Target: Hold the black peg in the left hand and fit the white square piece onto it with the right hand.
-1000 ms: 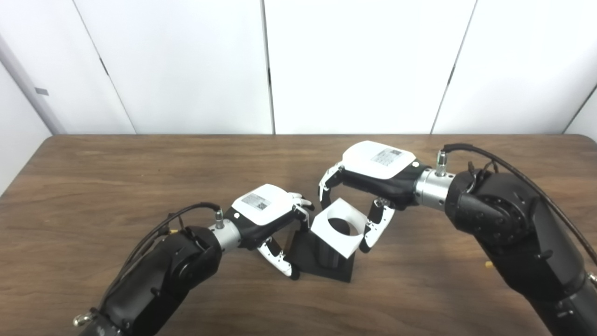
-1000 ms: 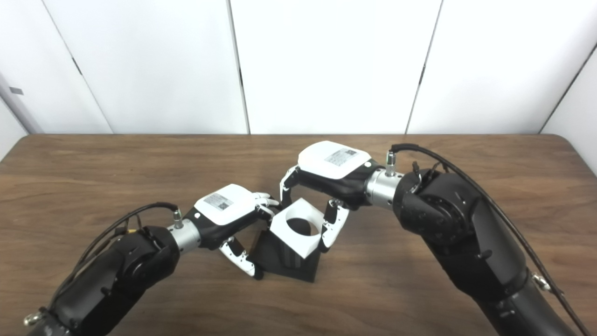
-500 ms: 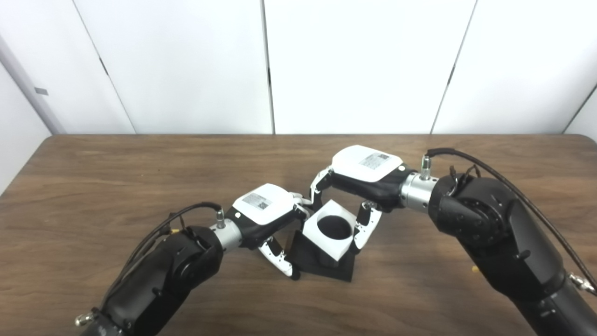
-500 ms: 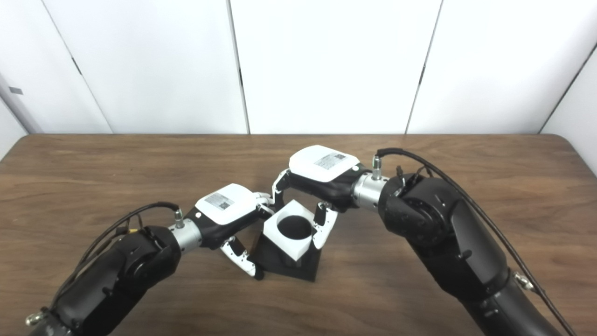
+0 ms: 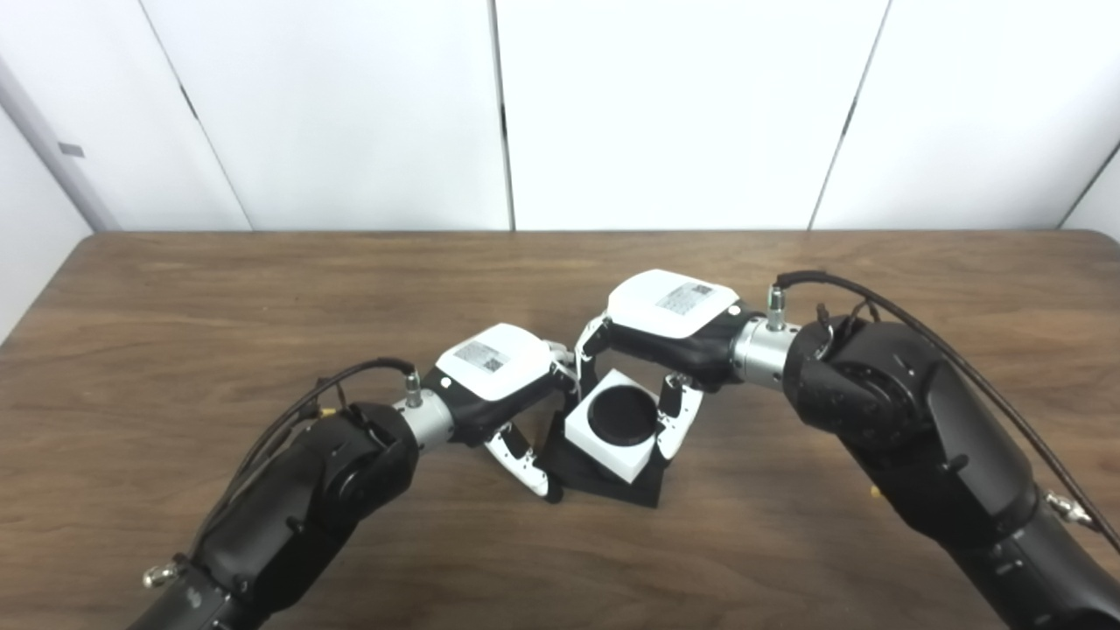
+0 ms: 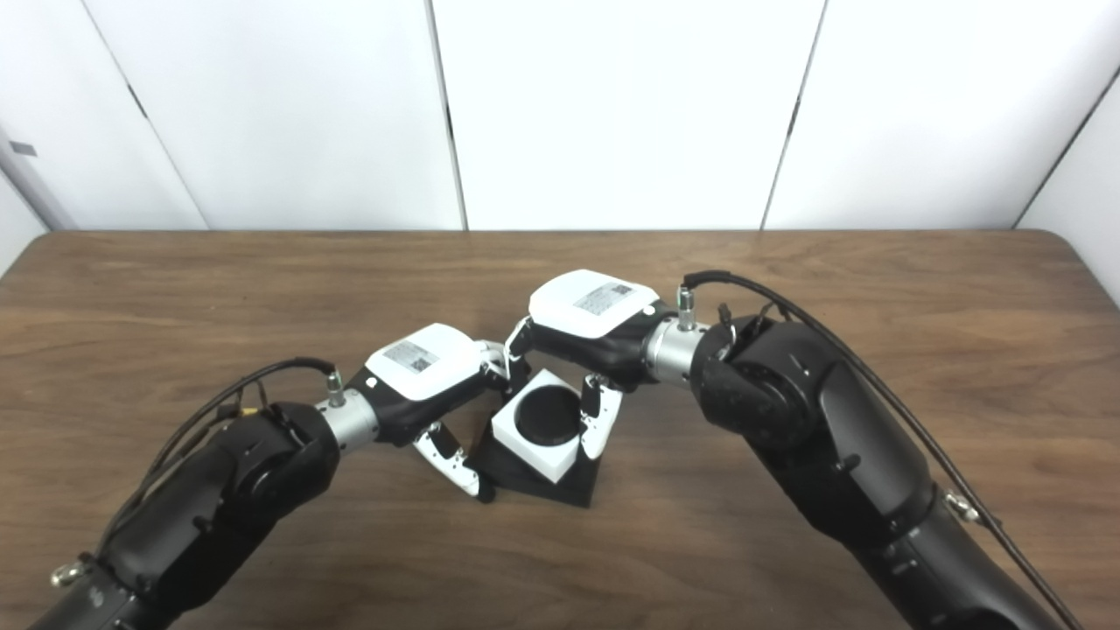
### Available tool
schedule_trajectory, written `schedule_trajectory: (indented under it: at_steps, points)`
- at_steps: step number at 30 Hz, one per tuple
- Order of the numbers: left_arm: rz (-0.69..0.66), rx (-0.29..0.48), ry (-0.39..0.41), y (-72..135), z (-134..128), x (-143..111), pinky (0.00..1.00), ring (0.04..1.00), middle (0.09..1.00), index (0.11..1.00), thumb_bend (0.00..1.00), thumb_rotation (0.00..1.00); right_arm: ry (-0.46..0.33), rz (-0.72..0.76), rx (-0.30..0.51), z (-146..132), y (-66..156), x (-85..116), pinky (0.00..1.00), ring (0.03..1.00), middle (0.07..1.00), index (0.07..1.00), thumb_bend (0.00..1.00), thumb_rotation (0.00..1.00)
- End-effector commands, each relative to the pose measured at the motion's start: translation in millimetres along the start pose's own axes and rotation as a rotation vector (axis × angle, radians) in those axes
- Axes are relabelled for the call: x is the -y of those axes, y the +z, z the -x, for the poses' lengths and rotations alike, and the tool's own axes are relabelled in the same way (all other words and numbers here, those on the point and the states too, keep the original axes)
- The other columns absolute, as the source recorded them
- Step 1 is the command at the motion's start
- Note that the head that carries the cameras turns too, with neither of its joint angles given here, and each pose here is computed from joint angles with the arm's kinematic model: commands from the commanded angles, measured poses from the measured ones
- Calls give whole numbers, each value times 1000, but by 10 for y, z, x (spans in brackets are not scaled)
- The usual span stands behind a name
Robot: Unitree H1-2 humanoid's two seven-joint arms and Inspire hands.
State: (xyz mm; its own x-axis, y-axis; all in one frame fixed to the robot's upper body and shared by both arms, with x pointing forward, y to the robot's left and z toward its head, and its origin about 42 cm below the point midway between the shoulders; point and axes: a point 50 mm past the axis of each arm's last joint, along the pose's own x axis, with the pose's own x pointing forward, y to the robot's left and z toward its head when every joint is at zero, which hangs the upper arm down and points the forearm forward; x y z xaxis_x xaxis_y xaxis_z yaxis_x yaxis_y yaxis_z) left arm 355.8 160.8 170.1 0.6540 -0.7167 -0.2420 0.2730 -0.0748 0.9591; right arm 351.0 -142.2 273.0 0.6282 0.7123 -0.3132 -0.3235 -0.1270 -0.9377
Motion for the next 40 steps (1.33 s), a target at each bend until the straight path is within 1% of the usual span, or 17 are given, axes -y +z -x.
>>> schedule_trajectory:
  at_steps: [1, 3, 5, 9, 16, 17, 22, 27, 30, 35, 40]
  points:
    - [-16, 14, -111, 112, -28, 254, 818, 896, 877, 491, 522, 77, 26, 25, 11, -8, 54, 115, 859, 814, 792, 643, 804, 245]
    - [-20, 14, -111, 109, -19, 248, 818, 895, 877, 491, 522, 77, 56, 32, -11, 6, 41, 109, 854, 831, 817, 722, 888, 284]
    - [-21, 13, -109, 104, -11, 243, 818, 894, 878, 491, 522, 78, 63, 28, -22, 22, 22, 99, 838, 839, 833, 759, 924, 275]
    - [-20, 9, -111, 94, 3, 236, 819, 894, 875, 491, 522, 77, 57, 14, -36, 63, -30, 92, 833, 841, 844, 787, 935, 234]
    - [-17, 9, -108, 78, 21, 239, 810, 893, 872, 490, 523, 76, 45, 2, -76, 161, -145, 133, 840, 850, 860, 826, 938, 234]
    - [-16, 7, -108, 73, 24, 239, 810, 893, 873, 490, 523, 76, 35, 4, -85, 186, -170, 149, 840, 851, 860, 830, 932, 229]
    - [-17, 0, -114, 52, 42, 238, 818, 897, 873, 491, 522, 77, -33, 4, -138, 333, -320, 230, 761, 812, 833, 803, 882, 122]
    - [-14, 1, -113, 39, 62, 237, 809, 894, 873, 491, 523, 76, -92, -17, -205, 483, -467, 304, 737, 798, 822, 792, 845, 74]
    - [-23, 3, -110, 36, 69, 232, 803, 890, 870, 491, 523, 77, -136, -41, -232, 573, -555, 345, 718, 792, 819, 787, 840, 57]
    - [-28, 7, -108, 20, 67, 223, 806, 886, 868, 491, 522, 77, -200, -78, -276, 740, -723, 380, 680, 777, 803, 764, 826, 63]
    - [-24, 4, -108, 10, 70, 216, 799, 888, 866, 491, 522, 77, -254, -121, -337, 869, -848, 347, 644, 766, 796, 752, 806, 66]
